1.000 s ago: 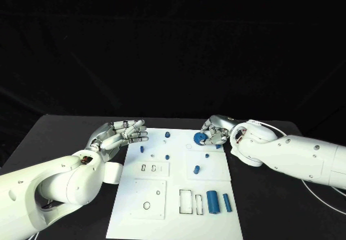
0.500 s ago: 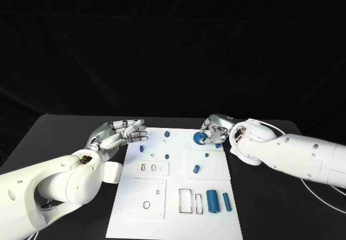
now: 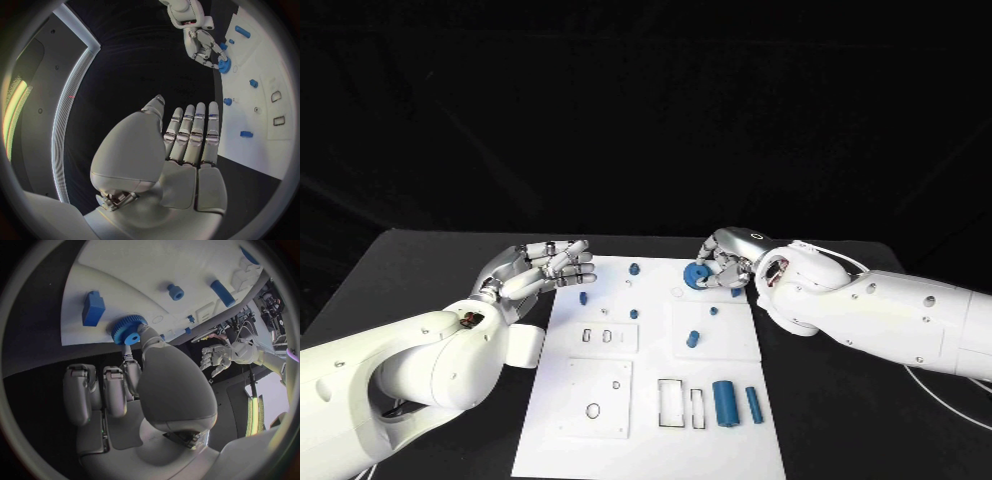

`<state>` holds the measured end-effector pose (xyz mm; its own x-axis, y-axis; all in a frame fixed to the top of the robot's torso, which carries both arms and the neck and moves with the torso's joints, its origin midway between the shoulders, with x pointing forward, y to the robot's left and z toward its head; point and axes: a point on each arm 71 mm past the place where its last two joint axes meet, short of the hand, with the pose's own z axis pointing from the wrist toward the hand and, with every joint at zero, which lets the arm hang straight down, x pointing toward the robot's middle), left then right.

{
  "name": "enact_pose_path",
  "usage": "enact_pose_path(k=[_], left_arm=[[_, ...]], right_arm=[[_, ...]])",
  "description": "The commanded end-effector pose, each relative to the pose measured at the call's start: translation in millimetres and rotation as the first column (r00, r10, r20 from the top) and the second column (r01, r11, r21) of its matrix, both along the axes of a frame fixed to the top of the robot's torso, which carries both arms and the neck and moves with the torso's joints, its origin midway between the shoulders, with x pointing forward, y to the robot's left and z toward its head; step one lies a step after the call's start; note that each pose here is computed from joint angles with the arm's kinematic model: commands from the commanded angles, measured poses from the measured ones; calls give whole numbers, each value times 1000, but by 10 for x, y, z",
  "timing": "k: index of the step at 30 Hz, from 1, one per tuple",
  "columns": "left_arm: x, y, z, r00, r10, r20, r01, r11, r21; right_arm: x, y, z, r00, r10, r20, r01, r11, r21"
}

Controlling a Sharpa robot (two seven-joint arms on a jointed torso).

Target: Assemble the parts on the task board

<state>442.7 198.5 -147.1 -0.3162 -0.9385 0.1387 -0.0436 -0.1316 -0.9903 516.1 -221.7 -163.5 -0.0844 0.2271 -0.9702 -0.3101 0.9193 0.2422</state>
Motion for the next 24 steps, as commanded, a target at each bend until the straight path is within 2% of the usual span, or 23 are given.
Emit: enact_pose_path(k=[1,7,12,17,24], left_arm=[[-3,-24,11,1000,-24,3,24,1000,-11],[-2,-28,9,1000,-29,-1,29,999,-16],[-3,-32,8,1000,-30,-2,30,999,-16],[-3,-35,9,1000,-30,-2,30,999,-17],[-3,-41,9,1000,-31,-2,31,999,-17]], right_arm=[[-57,79,92,993,23,116,-24,1000,3],[-172,306,183,982,84,169,-88,996,17],[-225,551,213,974,131,184,-136,991,18],[-232,783,216,969,162,188,-168,986,17],[-187,1042,170,966,192,175,-196,981,8]])
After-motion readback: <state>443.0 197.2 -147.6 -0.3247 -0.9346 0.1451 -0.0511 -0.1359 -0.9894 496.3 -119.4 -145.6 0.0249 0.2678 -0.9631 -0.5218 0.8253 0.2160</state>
